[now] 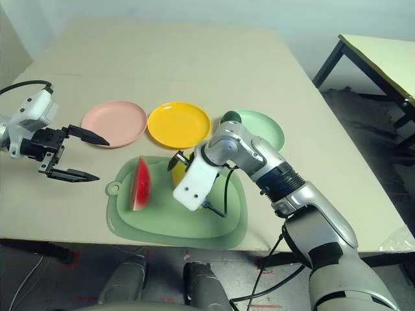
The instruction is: Place the fruits into color-matched plates.
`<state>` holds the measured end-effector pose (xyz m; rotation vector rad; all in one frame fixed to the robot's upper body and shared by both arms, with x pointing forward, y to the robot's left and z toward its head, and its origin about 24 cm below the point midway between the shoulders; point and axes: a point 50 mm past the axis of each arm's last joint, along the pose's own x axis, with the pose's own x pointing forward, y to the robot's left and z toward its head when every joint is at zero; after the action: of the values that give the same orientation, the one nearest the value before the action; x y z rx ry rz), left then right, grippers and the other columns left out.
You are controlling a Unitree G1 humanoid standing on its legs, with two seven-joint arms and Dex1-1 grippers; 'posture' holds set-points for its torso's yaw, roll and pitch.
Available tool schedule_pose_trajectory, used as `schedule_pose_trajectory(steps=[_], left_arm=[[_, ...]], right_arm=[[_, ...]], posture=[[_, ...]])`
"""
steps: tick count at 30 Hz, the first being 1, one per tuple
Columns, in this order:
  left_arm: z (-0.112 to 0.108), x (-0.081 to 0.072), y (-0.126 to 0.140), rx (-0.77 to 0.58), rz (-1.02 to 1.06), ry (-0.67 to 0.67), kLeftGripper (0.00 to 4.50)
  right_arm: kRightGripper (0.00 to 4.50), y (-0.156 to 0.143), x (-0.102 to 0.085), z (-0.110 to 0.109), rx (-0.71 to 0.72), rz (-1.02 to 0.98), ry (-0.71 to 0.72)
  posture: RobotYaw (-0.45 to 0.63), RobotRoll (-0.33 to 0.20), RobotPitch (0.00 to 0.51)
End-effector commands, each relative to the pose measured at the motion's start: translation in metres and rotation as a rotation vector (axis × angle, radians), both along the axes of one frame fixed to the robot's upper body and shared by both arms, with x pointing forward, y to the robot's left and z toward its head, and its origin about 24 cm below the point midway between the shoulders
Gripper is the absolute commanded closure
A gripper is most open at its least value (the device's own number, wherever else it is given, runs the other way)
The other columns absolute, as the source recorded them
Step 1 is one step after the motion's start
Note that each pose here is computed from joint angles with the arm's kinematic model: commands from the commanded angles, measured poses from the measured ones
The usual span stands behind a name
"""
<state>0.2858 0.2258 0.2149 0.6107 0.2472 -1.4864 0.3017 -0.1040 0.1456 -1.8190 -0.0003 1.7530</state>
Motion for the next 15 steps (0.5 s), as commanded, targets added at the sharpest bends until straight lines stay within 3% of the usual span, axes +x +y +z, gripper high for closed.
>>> schedule_pose_trajectory(steps=[1,3,9,15], left_arm=[[-0.001,-0.002,0.002,0.017,0.002,-0.004,0.0],[-0.001,-0.002,0.003,0.018,0.003,-0.005,0.0],[-0.002,0.001,0.001,0.002,0.003,-0.003,0.0],[-0.001,0.012,-0.001,-0.048,0.142,0.029,0.0]], right_arm=[[2.3,-0.016,-0.007,-0.02,-0.099,-0.048,0.084],[2.83,-0.022,-0.01,-0.019,-0.11,-0.061,0.096],[2.83,-0.024,-0.013,-0.004,-0.053,-0.08,0.104],[2.83,-0.019,0.024,0.039,0.086,-0.201,-0.04]], posture=[[0.26,0.0,0.142],[0.26,0.0,0.141],[0.25,0.0,0.139],[0.24,0.0,0.134]])
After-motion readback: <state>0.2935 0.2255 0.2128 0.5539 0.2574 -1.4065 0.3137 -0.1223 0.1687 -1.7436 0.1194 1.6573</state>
